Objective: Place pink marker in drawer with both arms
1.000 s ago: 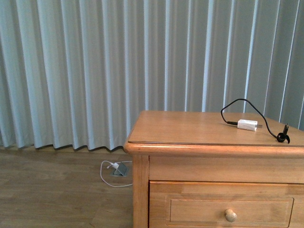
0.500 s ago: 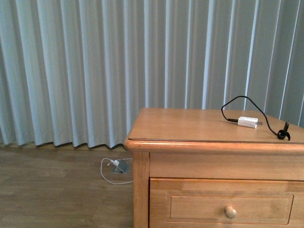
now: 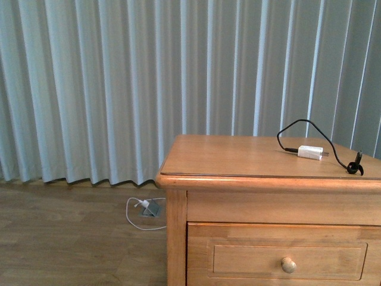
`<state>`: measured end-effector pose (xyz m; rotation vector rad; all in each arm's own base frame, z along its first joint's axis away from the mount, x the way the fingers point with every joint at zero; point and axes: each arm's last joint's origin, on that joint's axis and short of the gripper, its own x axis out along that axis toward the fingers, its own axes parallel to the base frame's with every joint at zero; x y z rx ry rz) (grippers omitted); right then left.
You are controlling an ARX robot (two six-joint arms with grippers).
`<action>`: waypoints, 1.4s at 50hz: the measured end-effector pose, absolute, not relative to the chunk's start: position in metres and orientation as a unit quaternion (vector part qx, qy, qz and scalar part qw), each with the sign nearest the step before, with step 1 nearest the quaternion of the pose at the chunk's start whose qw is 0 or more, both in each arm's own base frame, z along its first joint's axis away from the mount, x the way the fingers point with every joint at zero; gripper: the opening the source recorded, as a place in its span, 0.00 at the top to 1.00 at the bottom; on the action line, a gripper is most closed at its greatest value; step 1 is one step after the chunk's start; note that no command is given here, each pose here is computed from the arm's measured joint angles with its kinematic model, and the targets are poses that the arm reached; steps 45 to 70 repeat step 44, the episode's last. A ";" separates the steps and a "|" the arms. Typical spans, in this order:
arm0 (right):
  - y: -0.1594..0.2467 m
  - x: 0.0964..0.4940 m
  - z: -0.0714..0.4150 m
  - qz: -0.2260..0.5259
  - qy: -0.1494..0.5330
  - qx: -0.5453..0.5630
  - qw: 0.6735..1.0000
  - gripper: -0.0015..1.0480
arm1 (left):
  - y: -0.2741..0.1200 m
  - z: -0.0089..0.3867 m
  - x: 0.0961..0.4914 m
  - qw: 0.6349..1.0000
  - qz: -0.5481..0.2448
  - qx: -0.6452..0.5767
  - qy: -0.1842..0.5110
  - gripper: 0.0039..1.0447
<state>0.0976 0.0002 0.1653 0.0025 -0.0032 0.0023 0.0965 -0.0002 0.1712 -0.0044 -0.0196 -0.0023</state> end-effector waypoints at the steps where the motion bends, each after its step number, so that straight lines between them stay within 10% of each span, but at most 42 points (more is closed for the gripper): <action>1: 0.000 0.098 0.165 0.001 -0.002 0.001 1.000 0.61 | 0.000 0.171 0.096 1.000 -0.001 -0.002 -0.010 0.05; 17: 0.000 0.098 0.165 0.001 -0.002 0.002 1.000 0.06 | 0.000 0.171 0.096 1.000 -0.001 -0.002 -0.010 0.05; 70: 0.000 0.098 0.165 0.001 -0.002 0.001 1.000 0.08 | 0.000 0.171 0.096 1.000 -0.001 -0.002 -0.010 0.05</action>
